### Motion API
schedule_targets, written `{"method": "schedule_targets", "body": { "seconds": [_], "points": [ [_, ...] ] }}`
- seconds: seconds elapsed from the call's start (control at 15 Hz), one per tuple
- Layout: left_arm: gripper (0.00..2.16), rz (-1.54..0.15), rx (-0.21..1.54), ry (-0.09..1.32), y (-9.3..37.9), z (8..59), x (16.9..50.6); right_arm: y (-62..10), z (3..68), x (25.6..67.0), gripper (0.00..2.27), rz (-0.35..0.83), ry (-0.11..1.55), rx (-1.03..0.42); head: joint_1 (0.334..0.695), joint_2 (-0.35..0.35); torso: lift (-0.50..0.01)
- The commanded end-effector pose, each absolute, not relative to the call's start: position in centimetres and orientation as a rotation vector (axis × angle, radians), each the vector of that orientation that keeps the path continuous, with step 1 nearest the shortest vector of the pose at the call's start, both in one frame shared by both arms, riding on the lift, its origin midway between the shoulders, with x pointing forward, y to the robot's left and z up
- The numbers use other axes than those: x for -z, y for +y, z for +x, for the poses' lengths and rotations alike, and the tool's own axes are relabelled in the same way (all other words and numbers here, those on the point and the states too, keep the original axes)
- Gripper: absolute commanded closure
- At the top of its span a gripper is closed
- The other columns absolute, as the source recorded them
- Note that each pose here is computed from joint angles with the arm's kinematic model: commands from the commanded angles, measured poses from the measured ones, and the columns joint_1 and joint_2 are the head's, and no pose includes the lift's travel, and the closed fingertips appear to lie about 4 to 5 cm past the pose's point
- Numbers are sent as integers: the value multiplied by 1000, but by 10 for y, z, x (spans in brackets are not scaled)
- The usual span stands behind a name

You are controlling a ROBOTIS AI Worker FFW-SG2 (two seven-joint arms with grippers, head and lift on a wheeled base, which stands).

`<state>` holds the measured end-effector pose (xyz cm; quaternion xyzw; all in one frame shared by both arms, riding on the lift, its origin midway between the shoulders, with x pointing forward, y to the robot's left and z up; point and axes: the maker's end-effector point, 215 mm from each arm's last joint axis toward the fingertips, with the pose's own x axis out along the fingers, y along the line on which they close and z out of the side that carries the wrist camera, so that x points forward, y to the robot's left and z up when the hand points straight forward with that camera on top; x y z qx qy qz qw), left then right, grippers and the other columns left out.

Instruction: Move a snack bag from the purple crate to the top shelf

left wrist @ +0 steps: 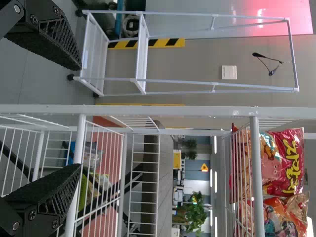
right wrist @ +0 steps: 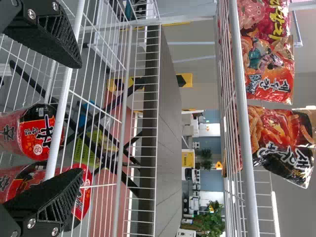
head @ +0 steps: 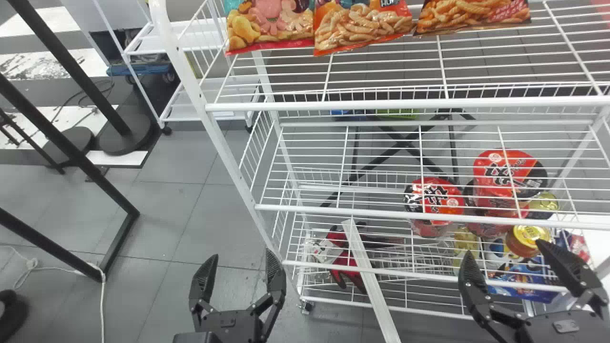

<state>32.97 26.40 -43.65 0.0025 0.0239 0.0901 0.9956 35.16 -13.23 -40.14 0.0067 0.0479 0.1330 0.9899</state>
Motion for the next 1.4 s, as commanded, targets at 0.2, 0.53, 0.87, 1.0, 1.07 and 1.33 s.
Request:
{"method": "schedule_targets", "body": {
  "seconds": [0.2,0.53,0.87,1.0,1.07,1.33],
  "points": [
    [124,6,-180,48,264,330,436,-132,352,402,53,13,96,-269,695,223,-288],
    [124,5,-180,45,264,330,435,-129,351,403,49,13,99,-273,695,224,-308],
    [124,5,-178,42,264,330,433,-126,351,402,49,2,99,-273,695,230,-328],
    [124,6,-177,42,263,329,432,-126,350,401,53,2,101,-274,695,232,-336],
    [124,6,-177,42,263,329,432,-126,350,401,56,2,101,-274,695,232,-339],
    [124,5,-176,40,262,328,431,-125,348,399,56,-1,98,-276,695,232,-356]
  ]
}}
